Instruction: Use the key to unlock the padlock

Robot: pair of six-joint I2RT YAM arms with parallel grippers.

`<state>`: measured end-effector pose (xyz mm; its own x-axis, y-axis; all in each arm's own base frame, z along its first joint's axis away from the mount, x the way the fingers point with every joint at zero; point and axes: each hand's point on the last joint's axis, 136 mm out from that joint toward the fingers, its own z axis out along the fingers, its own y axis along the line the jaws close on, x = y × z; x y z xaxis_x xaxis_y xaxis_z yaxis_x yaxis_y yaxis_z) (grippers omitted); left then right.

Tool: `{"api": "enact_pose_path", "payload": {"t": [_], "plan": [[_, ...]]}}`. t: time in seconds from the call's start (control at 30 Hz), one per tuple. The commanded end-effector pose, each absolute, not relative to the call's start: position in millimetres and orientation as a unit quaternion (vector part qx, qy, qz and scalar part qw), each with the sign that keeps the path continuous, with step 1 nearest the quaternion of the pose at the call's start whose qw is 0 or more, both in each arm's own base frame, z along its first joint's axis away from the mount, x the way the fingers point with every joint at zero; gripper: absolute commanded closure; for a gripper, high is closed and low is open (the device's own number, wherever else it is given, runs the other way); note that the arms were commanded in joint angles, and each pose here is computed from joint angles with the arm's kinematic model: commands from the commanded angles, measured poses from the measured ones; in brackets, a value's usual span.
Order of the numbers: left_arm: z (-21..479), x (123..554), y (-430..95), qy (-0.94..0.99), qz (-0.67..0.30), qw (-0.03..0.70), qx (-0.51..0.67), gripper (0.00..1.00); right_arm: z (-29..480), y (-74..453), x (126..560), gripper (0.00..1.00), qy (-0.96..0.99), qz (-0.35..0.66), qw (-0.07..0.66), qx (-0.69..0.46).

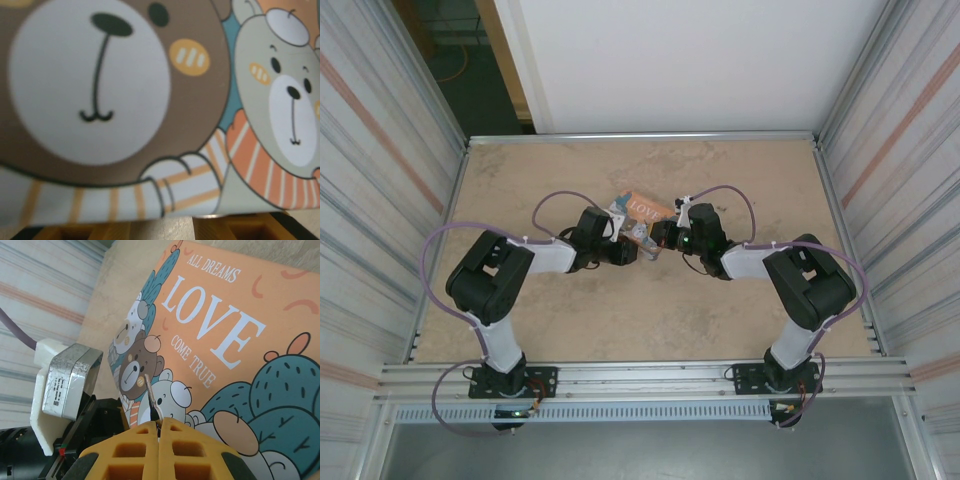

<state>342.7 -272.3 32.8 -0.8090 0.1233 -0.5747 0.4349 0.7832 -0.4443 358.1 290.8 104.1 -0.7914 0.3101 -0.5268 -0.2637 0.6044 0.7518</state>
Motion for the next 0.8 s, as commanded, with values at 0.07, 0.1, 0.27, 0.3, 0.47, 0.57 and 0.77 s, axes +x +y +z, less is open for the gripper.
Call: {"api": "enact_pose_path", "payload": {"t": [0.07,0.1,0.27,0.3,0.47,0.57,0.77], "plan": [[49,357,-272,0.9,-0.297,0.296,0.122,0.71,90,294,347,1.0,0.85,0.432,0.3,0.01],[50,356,-272,0.899,-0.298,0.297,0.121,0.73,92,294,347,1.0,0.849,0.433,0.302,0.008],[54,354,-273,0.896,-0.308,0.297,0.116,0.79,105,298,350,1.0,0.841,0.441,0.314,-0.007],[55,353,-274,0.896,-0.311,0.297,0.115,0.79,108,300,350,1.0,0.838,0.443,0.317,-0.011],[64,349,-276,0.891,-0.326,0.294,0.114,0.81,132,301,352,1.0,0.823,0.451,0.345,-0.032],[72,343,-277,0.891,-0.337,0.282,0.108,0.82,146,296,348,1.0,0.815,0.445,0.368,-0.05],[88,329,-286,0.892,-0.374,0.237,0.095,0.84,159,276,331,1.0,0.807,0.42,0.407,-0.08]]}}
